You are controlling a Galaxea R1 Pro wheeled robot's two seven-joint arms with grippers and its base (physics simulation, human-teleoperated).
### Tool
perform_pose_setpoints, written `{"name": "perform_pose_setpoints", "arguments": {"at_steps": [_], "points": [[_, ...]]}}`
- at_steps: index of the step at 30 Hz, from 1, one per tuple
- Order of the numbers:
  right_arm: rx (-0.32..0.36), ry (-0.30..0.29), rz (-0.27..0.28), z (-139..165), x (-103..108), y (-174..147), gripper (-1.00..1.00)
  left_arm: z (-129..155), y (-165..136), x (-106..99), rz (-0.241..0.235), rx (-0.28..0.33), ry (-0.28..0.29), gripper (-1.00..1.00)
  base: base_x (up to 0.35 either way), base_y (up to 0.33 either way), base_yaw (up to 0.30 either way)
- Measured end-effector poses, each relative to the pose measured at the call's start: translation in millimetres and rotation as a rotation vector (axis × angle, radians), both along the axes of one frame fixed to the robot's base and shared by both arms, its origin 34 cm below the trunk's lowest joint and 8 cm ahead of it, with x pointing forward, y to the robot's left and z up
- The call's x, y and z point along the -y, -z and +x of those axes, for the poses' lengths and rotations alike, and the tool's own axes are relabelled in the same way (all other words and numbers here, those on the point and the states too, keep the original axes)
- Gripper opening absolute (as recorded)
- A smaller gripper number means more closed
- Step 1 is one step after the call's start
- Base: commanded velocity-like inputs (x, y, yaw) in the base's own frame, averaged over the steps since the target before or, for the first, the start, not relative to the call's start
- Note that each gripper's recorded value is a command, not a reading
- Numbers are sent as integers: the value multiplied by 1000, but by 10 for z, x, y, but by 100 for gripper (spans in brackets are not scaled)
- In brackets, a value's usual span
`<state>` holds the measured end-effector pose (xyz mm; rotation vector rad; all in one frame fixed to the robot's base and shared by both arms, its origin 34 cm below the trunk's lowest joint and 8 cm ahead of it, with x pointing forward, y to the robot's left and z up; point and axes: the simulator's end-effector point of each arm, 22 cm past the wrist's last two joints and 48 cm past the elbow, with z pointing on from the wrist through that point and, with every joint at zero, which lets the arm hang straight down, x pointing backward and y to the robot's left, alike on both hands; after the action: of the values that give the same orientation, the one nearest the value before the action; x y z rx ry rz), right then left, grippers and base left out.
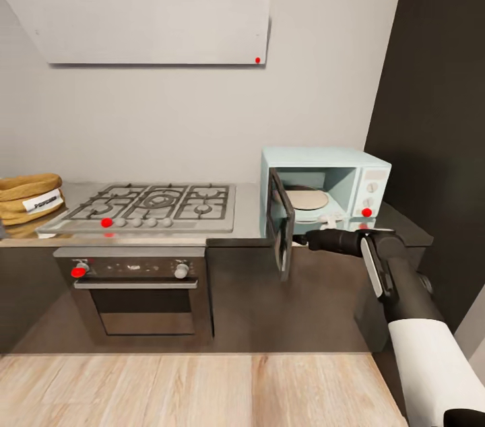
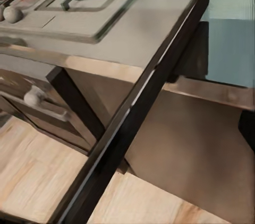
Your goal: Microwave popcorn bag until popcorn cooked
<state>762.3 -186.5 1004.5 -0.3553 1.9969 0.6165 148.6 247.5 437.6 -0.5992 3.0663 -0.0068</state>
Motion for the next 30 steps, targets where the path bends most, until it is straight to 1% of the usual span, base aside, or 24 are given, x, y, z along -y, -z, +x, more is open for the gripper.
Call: {"name": "perform_pose_setpoints", "arguments": {"at_steps": [3, 9, 19, 20, 21, 22, 23, 24, 26, 28, 29, 30], "points": [[0, 13, 6, 12, 49, -7, 100, 0, 0, 2, 0, 0, 0, 100, 0, 37, 0], [-2, 20, 17, 17, 53, -14, 100, -1, 0, 2, 0, 0, 0, 100, 0, 3, 0], [1, 9, -1, 8, 53, -7, 100, -1, 0, 2, 0, 0, 1, 100, 0, 0, 0], [-10, 4, 24, -12, 56, -22, 100, -1, 0, 2, 0, 0, 1, 100, 0, 0, 0], [-10, 25, 29, 2, 179, -33, 100, -1, 0, 2, 0, 0, 1, 100, 0, 0, 0], [-8, 77, 23, 26, 505, -47, 100, 0, 0, 2, 0, 0, 3, 100, 0, 0, 0], [-14, 97, 16, 29, 650, -32, 100, 0, 0, 6, -1, 0, 3, 100, 0, 0, 0], [-35, 120, 4, 30, 829, 49, 100, 0, 0, 8, -1, 0, 3, 100, 0, 0, 0], [-104, 160, -15, 12, 1129, 319, 100, -1, 0, 10, -1, 0, 3, 100, 0, 0, 0], [-177, 190, -37, -29, 1344, 611, 100, 0, 0, 13, -2, 0, 3, 100, 0, 0, 0], [-256, 219, -71, -102, 1558, 936, 100, 1, 0, 13, -2, 0, 3, 100, 0, 0, 0], [-300, 232, -81, -156, 1650, 1111, 100, 1, 0, 13, -1, 1, 3, 100, 0, 0, 0]]}}
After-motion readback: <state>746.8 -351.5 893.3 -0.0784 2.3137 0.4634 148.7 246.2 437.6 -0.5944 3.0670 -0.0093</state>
